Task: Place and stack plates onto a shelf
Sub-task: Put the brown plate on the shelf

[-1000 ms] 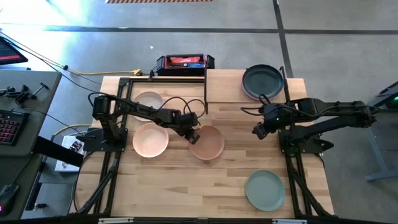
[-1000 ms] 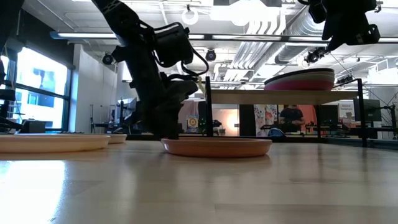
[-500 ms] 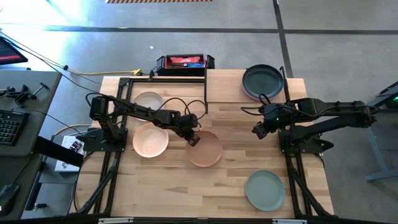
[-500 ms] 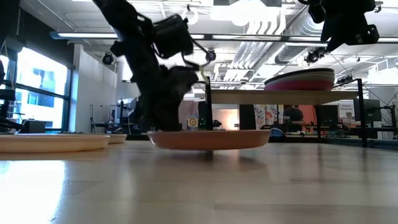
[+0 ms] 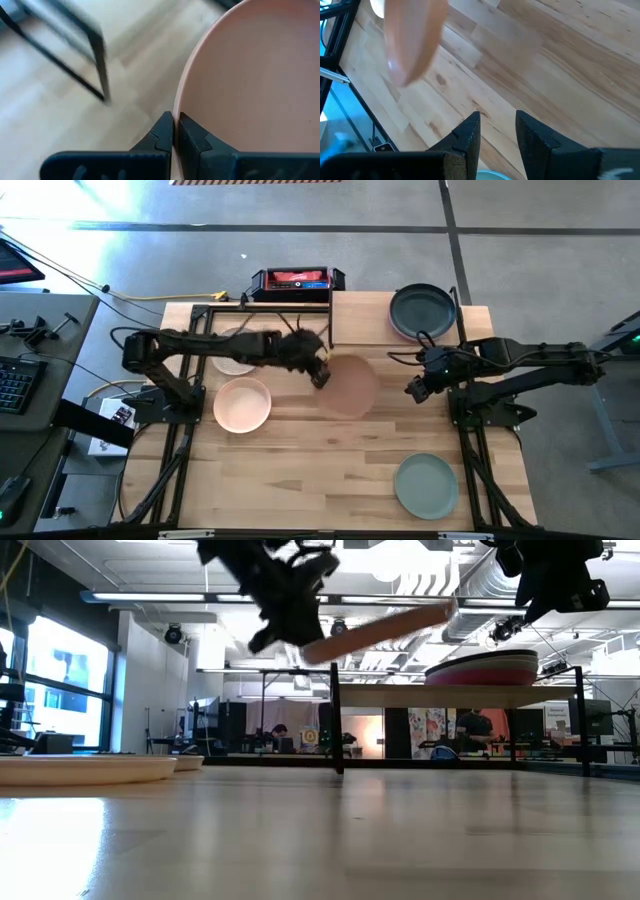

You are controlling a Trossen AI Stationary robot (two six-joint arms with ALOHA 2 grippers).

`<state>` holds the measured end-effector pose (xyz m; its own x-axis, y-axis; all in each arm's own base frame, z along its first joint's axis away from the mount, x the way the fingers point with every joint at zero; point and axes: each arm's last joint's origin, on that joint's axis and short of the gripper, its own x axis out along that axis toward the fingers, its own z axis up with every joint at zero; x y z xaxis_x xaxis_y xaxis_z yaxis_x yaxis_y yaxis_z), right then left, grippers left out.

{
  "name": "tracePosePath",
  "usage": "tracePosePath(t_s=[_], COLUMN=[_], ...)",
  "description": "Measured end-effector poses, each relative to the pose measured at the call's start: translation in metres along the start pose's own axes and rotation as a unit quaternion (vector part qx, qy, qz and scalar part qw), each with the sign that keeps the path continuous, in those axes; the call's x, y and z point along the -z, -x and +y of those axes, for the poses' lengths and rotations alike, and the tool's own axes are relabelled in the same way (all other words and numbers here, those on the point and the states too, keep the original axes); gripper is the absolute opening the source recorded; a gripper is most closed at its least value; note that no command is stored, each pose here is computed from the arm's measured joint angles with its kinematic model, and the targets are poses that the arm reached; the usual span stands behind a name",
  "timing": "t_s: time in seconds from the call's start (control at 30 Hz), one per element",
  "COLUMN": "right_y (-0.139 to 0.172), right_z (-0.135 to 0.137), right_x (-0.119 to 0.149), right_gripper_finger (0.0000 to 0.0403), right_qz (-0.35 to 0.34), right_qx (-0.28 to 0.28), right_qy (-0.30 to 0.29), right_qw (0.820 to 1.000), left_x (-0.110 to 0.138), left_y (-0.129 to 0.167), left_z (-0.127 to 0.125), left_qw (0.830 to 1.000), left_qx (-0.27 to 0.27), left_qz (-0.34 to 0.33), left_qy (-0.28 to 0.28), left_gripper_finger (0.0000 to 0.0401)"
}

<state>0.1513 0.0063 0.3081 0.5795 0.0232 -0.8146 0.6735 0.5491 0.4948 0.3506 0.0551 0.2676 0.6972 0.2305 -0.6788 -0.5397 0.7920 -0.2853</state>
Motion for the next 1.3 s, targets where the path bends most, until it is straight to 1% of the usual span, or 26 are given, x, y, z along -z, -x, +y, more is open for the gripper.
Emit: tracePosePath(t_s=[0.2, 0.27, 0.4, 0.53, 0.6, 0.77, 0.93, 1.03, 1.13, 1.3], right_y=[0.000, 0.000, 0.000, 0.000, 0.000, 0.000, 0.000, 0.000, 0.001, 0.005], right_z=[0.000, 0.000, 0.000, 0.000, 0.000, 0.000, -0.001, 0.000, 0.005, 0.013], right_x=[0.000, 0.000, 0.000, -0.001, -0.001, -0.001, -0.002, -0.005, -0.012, -0.027], right_gripper_finger=[0.0103, 0.0103, 0.0103, 0.0103, 0.0103, 0.0103, 0.0103, 0.0103, 0.0103, 0.0103], right_qz=[0.000, -0.001, -0.007, -0.011, -0.011, -0.011, -0.027, -0.067, -0.125, -0.219], right_qx=[-0.001, 0.000, 0.004, 0.006, 0.006, 0.006, 0.015, 0.022, 0.011, -0.017], right_qy=[0.000, 0.000, -0.004, -0.004, -0.004, -0.004, -0.008, -0.026, -0.029, -0.026], right_qw=[1.000, 1.000, 1.000, 1.000, 1.000, 1.000, 0.999, 0.997, 0.992, 0.975], left_x=[-0.053, -0.069, -0.091, -0.106, -0.112, -0.117, -0.117, -0.113, -0.103, -0.084], left_y=[0.023, 0.030, 0.039, 0.044, 0.044, 0.042, 0.040, 0.039, 0.036, 0.032], left_z=[0.013, 0.020, 0.041, 0.060, 0.067, 0.081, 0.081, 0.076, 0.069, 0.054], left_qw=[0.996, 0.993, 0.986, 0.977, 0.975, 0.975, 0.976, 0.980, 0.986, 0.993], left_qx=[-0.019, -0.035, -0.079, -0.092, -0.088, -0.087, -0.082, -0.070, -0.070, -0.069], left_qz=[-0.079, -0.107, -0.140, -0.181, -0.194, -0.200, -0.198, -0.185, -0.146, -0.072], left_qy=[-0.032, -0.042, -0.052, -0.058, -0.058, -0.051, -0.047, -0.034, -0.041, -0.060], left_gripper_finger=[0.0001, 0.0001, 0.0001, 0.0001, 0.0001, 0.0001, 0.0001, 0.0001, 0.0001, 0.0001])
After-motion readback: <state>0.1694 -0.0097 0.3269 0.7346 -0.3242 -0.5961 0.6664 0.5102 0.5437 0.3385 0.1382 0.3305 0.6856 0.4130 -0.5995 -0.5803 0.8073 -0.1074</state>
